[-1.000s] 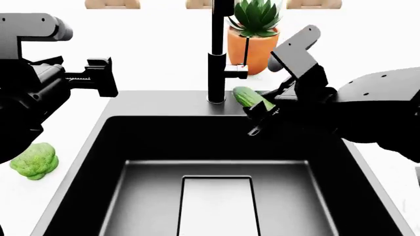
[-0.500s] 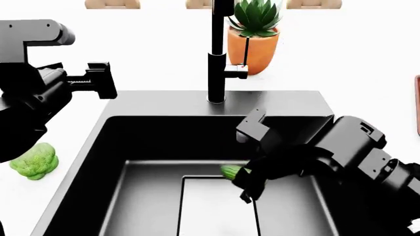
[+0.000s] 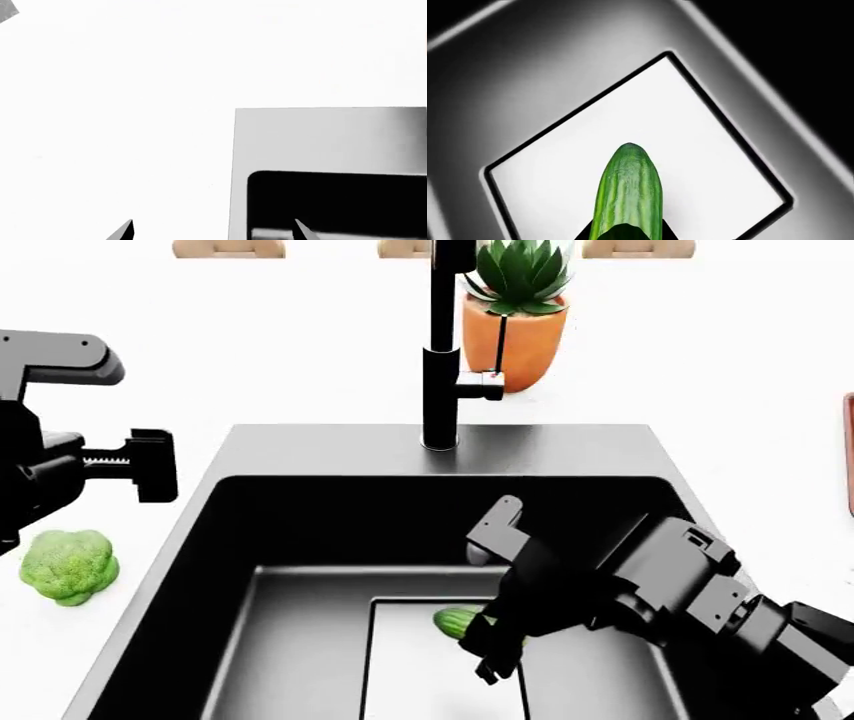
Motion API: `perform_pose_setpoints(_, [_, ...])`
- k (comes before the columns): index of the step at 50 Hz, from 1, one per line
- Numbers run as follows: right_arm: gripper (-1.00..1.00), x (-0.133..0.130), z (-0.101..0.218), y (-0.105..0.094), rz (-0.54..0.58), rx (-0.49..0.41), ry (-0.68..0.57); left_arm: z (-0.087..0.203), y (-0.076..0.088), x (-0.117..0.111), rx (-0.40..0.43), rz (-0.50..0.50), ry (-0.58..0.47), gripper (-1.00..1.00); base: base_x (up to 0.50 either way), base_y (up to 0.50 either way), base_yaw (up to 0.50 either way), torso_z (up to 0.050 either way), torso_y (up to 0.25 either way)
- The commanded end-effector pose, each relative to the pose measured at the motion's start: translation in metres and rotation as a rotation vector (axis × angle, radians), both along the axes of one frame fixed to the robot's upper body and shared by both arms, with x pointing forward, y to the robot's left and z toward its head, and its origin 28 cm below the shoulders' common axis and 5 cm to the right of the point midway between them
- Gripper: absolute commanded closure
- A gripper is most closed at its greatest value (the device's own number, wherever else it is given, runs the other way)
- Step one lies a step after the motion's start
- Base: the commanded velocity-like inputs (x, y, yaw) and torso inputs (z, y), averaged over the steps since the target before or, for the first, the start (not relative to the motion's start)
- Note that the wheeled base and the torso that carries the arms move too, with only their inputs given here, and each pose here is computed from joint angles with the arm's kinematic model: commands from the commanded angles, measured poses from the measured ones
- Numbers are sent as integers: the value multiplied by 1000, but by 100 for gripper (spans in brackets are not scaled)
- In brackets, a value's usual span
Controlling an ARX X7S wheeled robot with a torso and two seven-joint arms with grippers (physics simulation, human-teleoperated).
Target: Pick up the fruits and vegetables and place them in the sink. Turn on the sink faucet to wash them. Then turn the sink off and put them in the tray.
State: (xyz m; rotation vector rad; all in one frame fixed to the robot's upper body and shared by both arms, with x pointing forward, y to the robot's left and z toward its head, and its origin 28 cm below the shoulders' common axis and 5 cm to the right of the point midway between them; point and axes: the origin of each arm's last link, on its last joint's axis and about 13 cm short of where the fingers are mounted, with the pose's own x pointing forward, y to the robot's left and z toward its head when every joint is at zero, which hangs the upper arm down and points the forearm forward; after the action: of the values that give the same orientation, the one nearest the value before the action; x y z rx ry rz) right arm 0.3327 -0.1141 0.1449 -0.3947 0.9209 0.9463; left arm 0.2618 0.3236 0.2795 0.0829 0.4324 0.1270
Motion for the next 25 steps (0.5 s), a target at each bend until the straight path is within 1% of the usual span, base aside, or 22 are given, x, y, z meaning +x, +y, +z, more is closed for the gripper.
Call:
perform_pose_setpoints(1, [100,0,-8,3,10,11,7,-9,16,-11,3,78,77,-100,0,0,0,0,0])
perform_pose_setpoints(9, [100,-1,-8,3,9,9,0,-22,18,-16,-17,101,111,-100,0,0,0,0,0])
perform_pose_setpoints(17, [100,0,-10,4,0,12,-3,-33,23,-21,-7,120,136,-100,0,0,0,0,0])
perform_pose_setpoints(25, [100,0,-9,2,-12,-3,-18,-42,23,-25,-14,126,152,-100,0,0,0,0,0])
